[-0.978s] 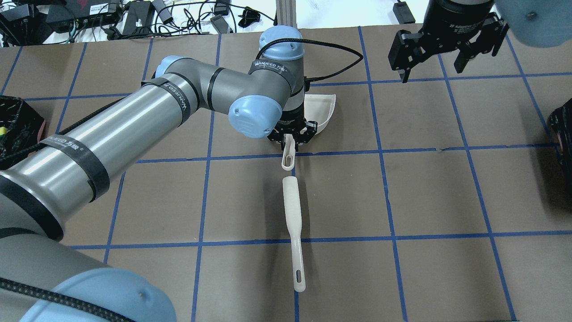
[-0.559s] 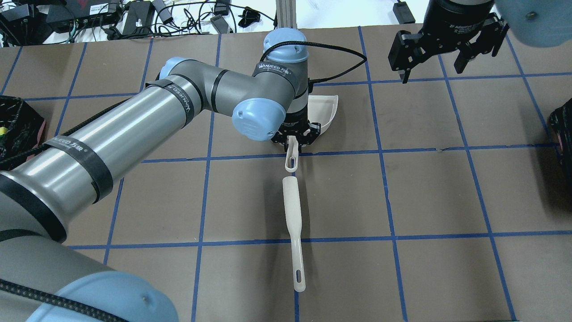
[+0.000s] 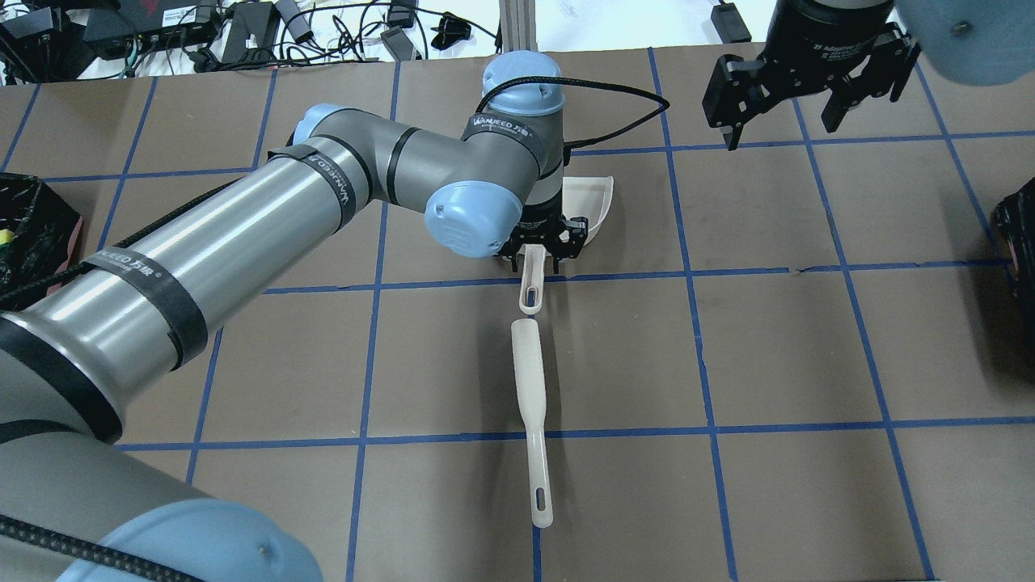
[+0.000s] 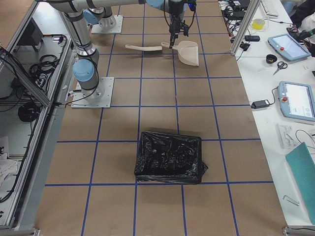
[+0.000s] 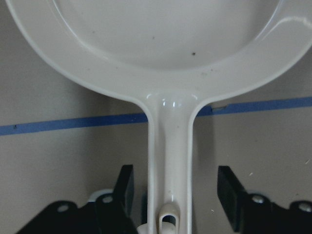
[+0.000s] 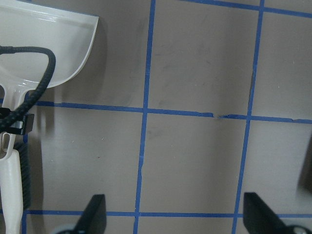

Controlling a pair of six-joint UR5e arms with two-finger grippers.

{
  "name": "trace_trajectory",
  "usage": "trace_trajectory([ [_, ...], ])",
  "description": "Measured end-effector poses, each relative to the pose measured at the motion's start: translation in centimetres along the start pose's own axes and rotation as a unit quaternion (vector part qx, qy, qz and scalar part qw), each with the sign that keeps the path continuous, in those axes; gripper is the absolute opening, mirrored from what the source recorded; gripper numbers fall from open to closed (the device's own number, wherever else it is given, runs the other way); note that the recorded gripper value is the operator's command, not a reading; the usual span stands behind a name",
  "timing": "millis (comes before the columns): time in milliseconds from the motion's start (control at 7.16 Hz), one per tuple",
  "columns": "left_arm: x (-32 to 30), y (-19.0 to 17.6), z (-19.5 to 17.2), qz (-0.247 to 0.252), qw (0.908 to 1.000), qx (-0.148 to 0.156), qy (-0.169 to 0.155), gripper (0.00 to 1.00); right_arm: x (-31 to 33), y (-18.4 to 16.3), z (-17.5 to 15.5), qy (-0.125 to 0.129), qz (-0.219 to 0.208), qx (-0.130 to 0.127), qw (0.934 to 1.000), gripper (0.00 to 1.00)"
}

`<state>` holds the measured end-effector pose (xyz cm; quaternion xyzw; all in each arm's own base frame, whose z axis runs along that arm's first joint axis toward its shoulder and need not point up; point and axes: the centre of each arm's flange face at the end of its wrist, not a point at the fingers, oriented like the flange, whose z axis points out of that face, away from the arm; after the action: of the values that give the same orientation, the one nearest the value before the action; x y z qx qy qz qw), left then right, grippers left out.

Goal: Sweep and dump trash in nearest bin

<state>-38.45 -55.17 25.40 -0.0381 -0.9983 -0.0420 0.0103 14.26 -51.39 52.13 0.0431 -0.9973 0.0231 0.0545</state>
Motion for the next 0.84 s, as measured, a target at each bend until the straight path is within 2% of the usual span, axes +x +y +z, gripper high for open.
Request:
trace_trajectory([
  [279, -2.9, -1.1, -3.7, -0.022, 0.9993, 0.029, 0.004, 1.00, 0.0, 0.0, 0.0, 0.000, 0.000, 0.000, 1.0000, 1.00],
  [559, -11.1, -3.6, -9.1, -0.036, 0.9972, 0.065, 0.010, 1.00, 0.0, 0.0, 0.0, 0.000, 0.000, 0.001, 1.0000, 1.00],
  [838, -21.1, -4.2, -14.3, -0.028, 0.9960, 0.084, -0.011, 1.00, 0.0, 0.0, 0.0, 0.000, 0.000, 0.001, 1.0000, 1.00],
])
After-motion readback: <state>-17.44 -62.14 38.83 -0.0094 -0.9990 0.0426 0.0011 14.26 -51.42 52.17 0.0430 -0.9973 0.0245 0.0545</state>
